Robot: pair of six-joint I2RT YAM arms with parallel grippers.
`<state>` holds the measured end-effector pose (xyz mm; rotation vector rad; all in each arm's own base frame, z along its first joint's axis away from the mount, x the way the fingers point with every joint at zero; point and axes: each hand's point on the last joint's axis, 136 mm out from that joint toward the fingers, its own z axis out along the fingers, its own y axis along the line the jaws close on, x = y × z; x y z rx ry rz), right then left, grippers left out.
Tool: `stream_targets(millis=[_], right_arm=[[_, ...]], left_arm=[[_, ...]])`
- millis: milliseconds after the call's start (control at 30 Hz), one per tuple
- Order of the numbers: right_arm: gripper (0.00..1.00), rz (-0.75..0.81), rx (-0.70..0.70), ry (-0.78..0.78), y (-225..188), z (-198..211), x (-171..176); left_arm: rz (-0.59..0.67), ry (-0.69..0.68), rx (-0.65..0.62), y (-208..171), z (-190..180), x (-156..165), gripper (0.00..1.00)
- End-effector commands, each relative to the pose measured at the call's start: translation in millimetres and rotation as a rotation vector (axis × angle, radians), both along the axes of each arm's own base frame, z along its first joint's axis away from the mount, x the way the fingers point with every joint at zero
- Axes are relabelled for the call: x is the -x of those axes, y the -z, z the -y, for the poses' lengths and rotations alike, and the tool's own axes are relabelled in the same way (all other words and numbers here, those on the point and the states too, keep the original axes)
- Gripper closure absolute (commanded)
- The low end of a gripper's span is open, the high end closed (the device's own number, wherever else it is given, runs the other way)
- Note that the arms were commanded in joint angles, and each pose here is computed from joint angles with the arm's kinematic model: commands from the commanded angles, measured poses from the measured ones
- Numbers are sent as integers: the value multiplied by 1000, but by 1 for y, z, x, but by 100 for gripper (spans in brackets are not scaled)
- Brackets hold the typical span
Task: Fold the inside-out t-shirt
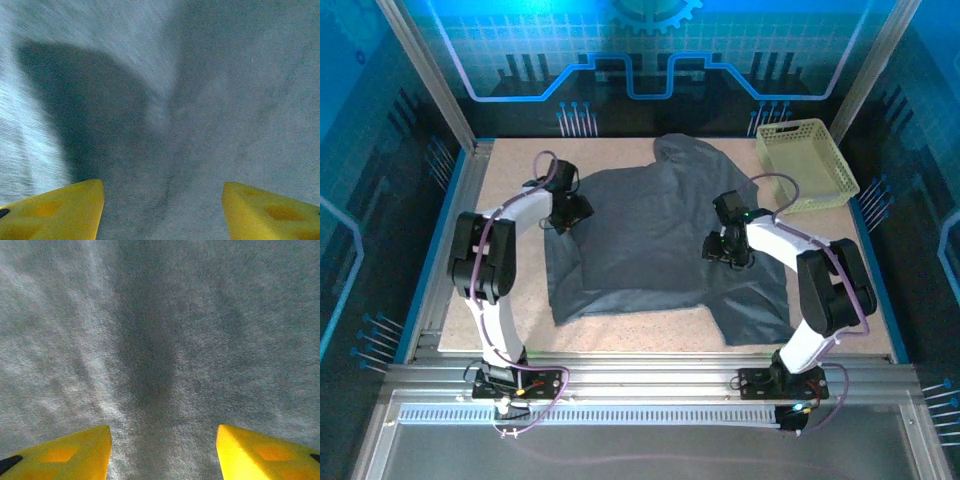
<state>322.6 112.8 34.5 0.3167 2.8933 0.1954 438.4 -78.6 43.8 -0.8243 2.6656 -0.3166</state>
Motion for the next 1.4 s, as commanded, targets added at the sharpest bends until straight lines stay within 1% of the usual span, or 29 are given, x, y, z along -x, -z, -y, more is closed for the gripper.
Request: stream_targets(millis=[0, 100, 167, 200, 300, 367, 433, 467, 533, 600, 667, 700, 767, 867, 900, 1000, 1067, 1100, 1167, 1267, 1300, 1367], right_arm=[[41, -38, -25, 34, 9, 1, 11], [41, -65, -13, 63, 13, 8, 32], [40, -55, 15, 92, 8, 15, 41], [40, -76, 34, 108, 13, 22, 55], [40, -74, 48, 153, 10, 32, 72], [40, -75, 50, 171, 9, 35, 80], [40, -55, 54, 171, 3, 37, 82], [39, -43, 60, 171, -1, 37, 81], [39, -12, 66, 159, -11, 36, 74], [39, 34, 76, 133, -26, 31, 62], [39, 58, 98, 109, -34, 25, 55], [39, 91, 98, 97, -46, 19, 45], [39, 109, 114, 76, -54, 12, 39], [39, 117, 130, 54, -55, 4, 38], [39, 114, 131, 50, -53, 3, 39], [38, 96, 133, 42, -46, 2, 45], [38, 90, 132, 43, -43, 4, 49], [38, 89, 131, 44, -42, 4, 51], [38, 89, 129, 46, -41, 6, 55], [38, 98, 126, 49, -43, 8, 58], [38, 101, 124, 50, -44, 8, 58], [38, 107, 123, 47, -45, 8, 58]], left_arm=[[-77, 58, 9, 21, 18, 19, 36], [-105, 101, 32, 32, 38, 34, 36], [-126, 138, 42, 39, 52, 49, 36], [-135, 159, 50, 42, 61, 58, 36], [-150, 225, 84, 44, 87, 85, 36], [-149, 263, 103, 39, 101, 101, 36], [-117, 284, 115, 23, 106, 107, 36], [-93, 282, 111, 13, 104, 106, 36], [-27, 248, 66, -11, 87, 92, 33], [15, 158, 21, -30, 55, 73, 32], [29, 64, -24, -39, 21, 56, 30], [17, 16, -51, -40, 4, 50, 29], [0, -39, -70, -37, -16, 39, 28], [-26, -101, -93, -30, -40, 29, 27], [-35, -121, -118, -28, -48, 28, 26], [-51, -134, -135, -19, -57, 19, 25], [-69, -126, -109, -9, -54, 13, 25], [-82, -121, -95, -3, -52, 10, 26], [-90, -106, -64, 4, -45, 6, 32], [-82, -103, -53, 8, -42, 0, 42], [-78, -102, -49, 8, -42, -2, 47], [-57, -79, -53, 5, -38, -7, 60]])
